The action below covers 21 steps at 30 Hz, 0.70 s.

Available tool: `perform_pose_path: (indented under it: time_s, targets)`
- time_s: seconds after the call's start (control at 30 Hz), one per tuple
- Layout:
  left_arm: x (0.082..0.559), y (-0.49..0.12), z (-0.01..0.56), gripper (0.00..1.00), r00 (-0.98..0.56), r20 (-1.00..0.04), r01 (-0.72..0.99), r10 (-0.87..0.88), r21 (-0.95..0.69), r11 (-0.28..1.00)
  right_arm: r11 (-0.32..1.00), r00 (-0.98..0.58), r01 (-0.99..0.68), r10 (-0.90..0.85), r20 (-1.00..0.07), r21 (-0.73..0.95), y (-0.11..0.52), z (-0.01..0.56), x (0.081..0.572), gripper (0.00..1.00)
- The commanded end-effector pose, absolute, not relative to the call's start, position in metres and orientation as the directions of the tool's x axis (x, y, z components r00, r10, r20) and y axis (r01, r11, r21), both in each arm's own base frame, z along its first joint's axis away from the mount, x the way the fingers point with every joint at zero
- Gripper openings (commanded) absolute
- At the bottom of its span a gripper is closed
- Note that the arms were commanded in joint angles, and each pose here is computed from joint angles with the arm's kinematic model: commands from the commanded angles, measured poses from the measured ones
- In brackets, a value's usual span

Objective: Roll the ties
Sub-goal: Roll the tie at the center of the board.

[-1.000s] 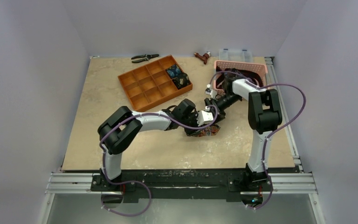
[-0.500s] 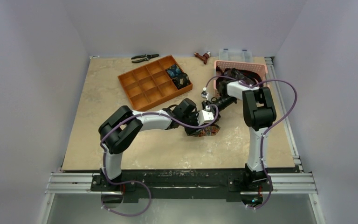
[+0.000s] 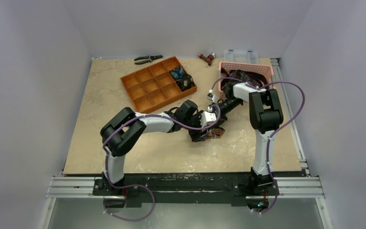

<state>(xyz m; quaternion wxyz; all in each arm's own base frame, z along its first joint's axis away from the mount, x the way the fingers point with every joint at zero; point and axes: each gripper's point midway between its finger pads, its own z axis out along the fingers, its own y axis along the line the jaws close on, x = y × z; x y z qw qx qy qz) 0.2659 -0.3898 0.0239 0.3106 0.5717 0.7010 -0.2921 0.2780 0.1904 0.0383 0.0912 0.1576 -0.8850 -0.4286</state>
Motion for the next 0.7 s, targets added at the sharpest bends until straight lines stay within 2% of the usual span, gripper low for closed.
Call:
perform_pose_path:
  time_s: [0.0, 0.33, 0.57, 0.67]
  targets:
    - [0.270, -0.401, 0.042, 0.72, -0.164, -0.836, 0.982, 0.524, -0.090, 0.165, 0.723, -0.912, -0.342, -0.409, -0.028, 0.601, 0.157, -0.010, 0.300, 0.00]
    - [0.290, -0.411, 0.047, 0.74, -0.194, -0.862, 0.972, 0.467, -0.104, 0.213, 0.799, -0.906, -0.406, -0.417, -0.077, 0.444, 0.138, -0.027, 0.326, 0.00]
    - [0.294, -0.420, 0.049, 0.76, -0.300, -0.861, 0.943, 0.411, -0.203, 0.264, 0.800, -0.893, -0.438, -0.442, -0.091, 0.410, 0.137, -0.033, 0.319, 0.00]
    - [0.293, -0.426, 0.045, 0.70, -0.331, -0.856, 0.936, 0.398, -0.243, 0.255, 0.798, -0.894, -0.437, -0.438, -0.097, 0.415, 0.141, -0.033, 0.318, 0.00]
